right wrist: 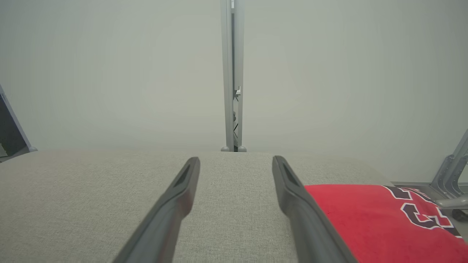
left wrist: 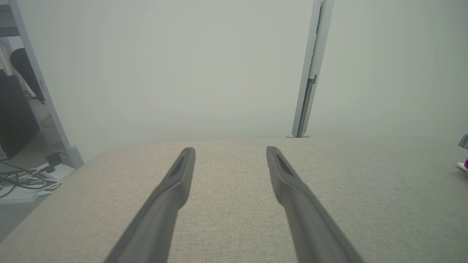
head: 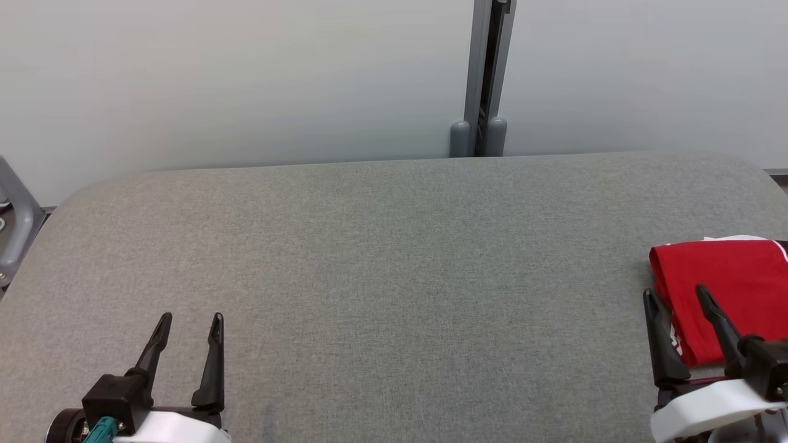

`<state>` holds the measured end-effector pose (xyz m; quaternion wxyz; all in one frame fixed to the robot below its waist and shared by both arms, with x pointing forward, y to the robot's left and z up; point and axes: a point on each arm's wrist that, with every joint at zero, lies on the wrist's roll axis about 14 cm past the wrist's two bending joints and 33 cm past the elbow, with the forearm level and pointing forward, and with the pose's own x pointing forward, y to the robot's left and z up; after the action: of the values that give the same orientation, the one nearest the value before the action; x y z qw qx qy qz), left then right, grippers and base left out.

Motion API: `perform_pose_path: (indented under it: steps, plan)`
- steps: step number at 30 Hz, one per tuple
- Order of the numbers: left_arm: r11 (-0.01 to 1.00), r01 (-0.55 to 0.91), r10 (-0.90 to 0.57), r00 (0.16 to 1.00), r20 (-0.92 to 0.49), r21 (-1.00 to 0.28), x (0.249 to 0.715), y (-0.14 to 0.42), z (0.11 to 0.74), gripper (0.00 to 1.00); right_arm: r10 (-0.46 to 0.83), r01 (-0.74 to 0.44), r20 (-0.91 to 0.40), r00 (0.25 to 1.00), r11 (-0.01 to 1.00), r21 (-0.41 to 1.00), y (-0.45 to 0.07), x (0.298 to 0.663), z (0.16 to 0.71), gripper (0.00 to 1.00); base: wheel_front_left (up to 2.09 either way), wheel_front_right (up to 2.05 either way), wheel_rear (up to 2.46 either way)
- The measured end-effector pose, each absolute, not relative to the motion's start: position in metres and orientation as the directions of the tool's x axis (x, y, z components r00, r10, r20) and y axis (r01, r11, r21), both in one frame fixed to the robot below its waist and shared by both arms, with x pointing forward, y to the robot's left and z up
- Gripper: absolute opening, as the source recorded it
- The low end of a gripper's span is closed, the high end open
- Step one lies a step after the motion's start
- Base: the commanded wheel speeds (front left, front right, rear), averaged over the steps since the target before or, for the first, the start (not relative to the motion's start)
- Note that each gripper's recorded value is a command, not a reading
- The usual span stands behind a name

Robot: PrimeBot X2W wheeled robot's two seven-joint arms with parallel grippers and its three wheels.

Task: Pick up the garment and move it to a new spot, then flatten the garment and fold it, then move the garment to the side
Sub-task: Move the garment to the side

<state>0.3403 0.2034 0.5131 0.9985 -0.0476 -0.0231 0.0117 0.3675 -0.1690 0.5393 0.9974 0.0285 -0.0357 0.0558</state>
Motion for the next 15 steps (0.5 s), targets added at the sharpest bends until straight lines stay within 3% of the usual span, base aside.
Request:
perform_pose_path:
  steps: [15]
  plan:
    - [0.995,-0.018,0.019,1.000,0.016,-0.094,0.335,0.204,0.507,1.00,0.071,-0.075,0.069,0.995,0.996,0.055,-0.181,0.353,0.539,1.00,0.00,0.00,0.00]
